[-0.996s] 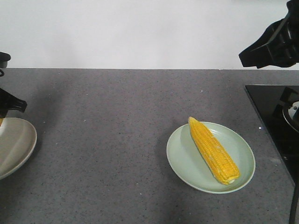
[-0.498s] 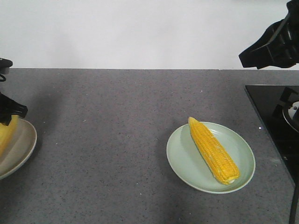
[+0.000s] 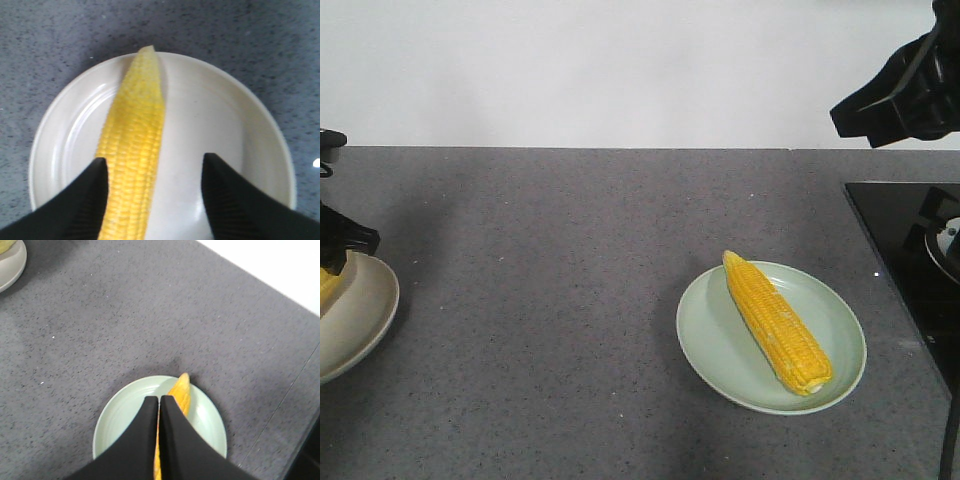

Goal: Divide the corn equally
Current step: 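Lower the left gripper's corn cob onto the cream plate and release, then raise the open left gripper away from the cream plate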

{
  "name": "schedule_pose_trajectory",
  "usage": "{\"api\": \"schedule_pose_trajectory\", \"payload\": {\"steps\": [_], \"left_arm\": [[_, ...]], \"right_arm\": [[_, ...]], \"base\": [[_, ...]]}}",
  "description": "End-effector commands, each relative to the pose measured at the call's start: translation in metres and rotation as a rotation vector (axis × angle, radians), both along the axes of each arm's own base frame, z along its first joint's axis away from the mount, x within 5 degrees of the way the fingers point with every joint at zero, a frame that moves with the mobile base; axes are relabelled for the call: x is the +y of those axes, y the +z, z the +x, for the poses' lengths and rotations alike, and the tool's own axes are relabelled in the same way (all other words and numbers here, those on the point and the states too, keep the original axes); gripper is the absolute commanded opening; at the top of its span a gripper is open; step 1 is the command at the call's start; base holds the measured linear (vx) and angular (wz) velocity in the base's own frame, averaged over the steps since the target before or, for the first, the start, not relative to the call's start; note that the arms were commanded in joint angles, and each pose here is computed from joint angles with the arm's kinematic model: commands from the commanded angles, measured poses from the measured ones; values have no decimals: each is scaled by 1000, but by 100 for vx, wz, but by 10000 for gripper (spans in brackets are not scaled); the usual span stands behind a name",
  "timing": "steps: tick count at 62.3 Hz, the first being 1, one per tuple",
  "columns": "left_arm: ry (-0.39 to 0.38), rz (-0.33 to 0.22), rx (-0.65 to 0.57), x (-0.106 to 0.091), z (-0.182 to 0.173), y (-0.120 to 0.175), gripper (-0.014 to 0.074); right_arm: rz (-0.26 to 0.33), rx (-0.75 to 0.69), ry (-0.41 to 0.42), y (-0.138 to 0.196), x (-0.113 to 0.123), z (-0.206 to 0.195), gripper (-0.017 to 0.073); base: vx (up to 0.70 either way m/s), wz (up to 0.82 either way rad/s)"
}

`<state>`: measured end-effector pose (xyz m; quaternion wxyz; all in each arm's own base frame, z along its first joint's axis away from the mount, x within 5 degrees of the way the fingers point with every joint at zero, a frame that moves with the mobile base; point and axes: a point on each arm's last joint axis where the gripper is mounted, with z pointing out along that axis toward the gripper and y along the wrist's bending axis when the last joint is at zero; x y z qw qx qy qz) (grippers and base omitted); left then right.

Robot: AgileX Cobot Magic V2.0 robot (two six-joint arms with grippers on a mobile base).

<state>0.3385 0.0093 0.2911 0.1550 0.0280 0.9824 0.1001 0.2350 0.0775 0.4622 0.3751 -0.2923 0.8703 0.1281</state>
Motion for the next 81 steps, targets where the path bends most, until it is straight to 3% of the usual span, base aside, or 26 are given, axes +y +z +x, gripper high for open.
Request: {"api": "schedule_pose_trajectory", "payload": {"steps": [1, 8, 14, 23, 33, 40, 45, 59, 81], "left_arm": [[-34, -61, -118, -5, -10, 33, 277], [-119, -167, -166, -17, -21, 49, 125], [-225, -299, -235, -31, -36, 69, -9], [-329, -463, -428, -48, -66, 97, -8], [-445, -566, -604, -59, -104, 95, -8], [-517, -560, -674, -61, -132, 69, -8], [-516, -564, -695, -60, -150, 40, -8], [-346, -572, -719, -52, -174, -23, -8], [-281, -617, -737, -51, -175, -28, -8]], "right_arm": [[49, -164, -11, 24, -2, -9, -8], [59, -230, -16, 33, -5, -19, -8], [78, -278, -27, 36, -8, -32, -8], [91, -331, -51, 25, -15, -59, -8], [94, -416, -85, -8, -25, -93, -8], [101, -437, -111, -39, -32, -116, -8], [95, -406, -121, -70, -34, -127, -8], [100, -406, -166, -131, -41, -147, -6], [113, -429, -175, -144, -44, -156, -6]], "base": [[0, 0], [0, 0], [0, 0], [0, 0], [0, 0], [0, 0], [0, 0], [0, 0], [0, 0]]}}
